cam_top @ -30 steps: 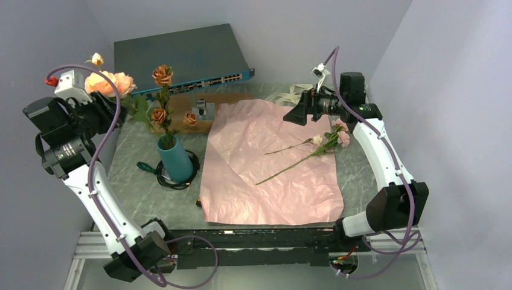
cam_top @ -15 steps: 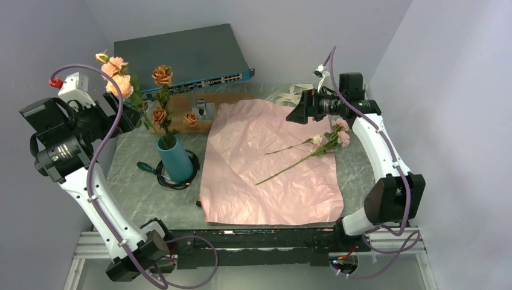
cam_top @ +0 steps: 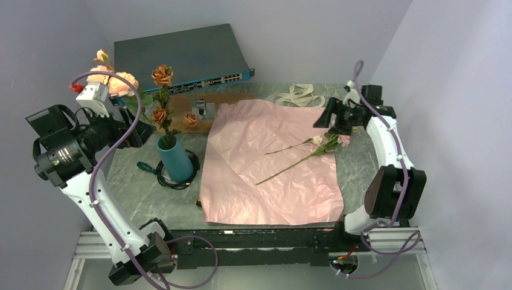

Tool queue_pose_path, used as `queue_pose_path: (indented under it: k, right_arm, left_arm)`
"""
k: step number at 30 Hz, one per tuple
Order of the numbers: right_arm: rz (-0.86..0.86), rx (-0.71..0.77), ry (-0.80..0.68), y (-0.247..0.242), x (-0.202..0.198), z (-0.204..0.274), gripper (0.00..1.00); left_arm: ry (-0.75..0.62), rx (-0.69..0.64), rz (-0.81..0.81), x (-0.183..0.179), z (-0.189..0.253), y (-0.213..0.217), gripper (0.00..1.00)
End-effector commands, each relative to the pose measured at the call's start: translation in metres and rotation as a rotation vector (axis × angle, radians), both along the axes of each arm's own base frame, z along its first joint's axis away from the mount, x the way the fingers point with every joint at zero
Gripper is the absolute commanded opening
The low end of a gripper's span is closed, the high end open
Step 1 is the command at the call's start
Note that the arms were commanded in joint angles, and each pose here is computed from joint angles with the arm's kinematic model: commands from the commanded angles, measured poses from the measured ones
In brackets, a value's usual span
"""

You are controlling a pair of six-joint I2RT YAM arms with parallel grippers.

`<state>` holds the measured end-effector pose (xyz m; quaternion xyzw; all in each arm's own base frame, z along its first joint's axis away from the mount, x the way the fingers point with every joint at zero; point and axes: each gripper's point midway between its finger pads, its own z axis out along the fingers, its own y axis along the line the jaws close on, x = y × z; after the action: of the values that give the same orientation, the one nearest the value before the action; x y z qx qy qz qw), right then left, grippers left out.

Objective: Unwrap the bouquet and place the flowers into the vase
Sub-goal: Pick up the fake flower from the wrapping paper.

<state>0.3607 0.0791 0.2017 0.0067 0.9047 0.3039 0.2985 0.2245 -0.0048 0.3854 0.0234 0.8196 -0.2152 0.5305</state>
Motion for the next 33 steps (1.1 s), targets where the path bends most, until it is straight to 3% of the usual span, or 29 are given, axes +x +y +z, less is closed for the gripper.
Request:
queue_pose_path:
  k: [1,11,18,29,33]
  right_arm:
    - [-0.231,-0.012,0.223,-0.053,-0.010,-0.041,0.77]
    - [-0.524,-0.168,0.271,-0.110,0.017,-0.077,0.72]
    - [-0.594,-0.167,0.385,-0.120,0.041,-0.117,0.69]
    - [-0.603,-0.166,0.423,-0.113,0.068,-0.146,0.66]
    - [-0.611,-0.176,0.436,-0.115,0.066,-0.153,0.58]
  left_arm:
    - [-0.084,0.095,-0.114,-0.002,0.008,-0.007,0.99]
    - [0.004,0.130,-0.172,0.008,-0.011,-0.018,0.99]
    - [0.023,0.212,-0.270,0.004,-0.016,-0.030,0.99]
    - [-0.042,0.321,-0.418,0.010,0.000,-0.049,0.99]
    - [-0.084,0.329,-0.421,0.018,0.014,-0.052,1.00]
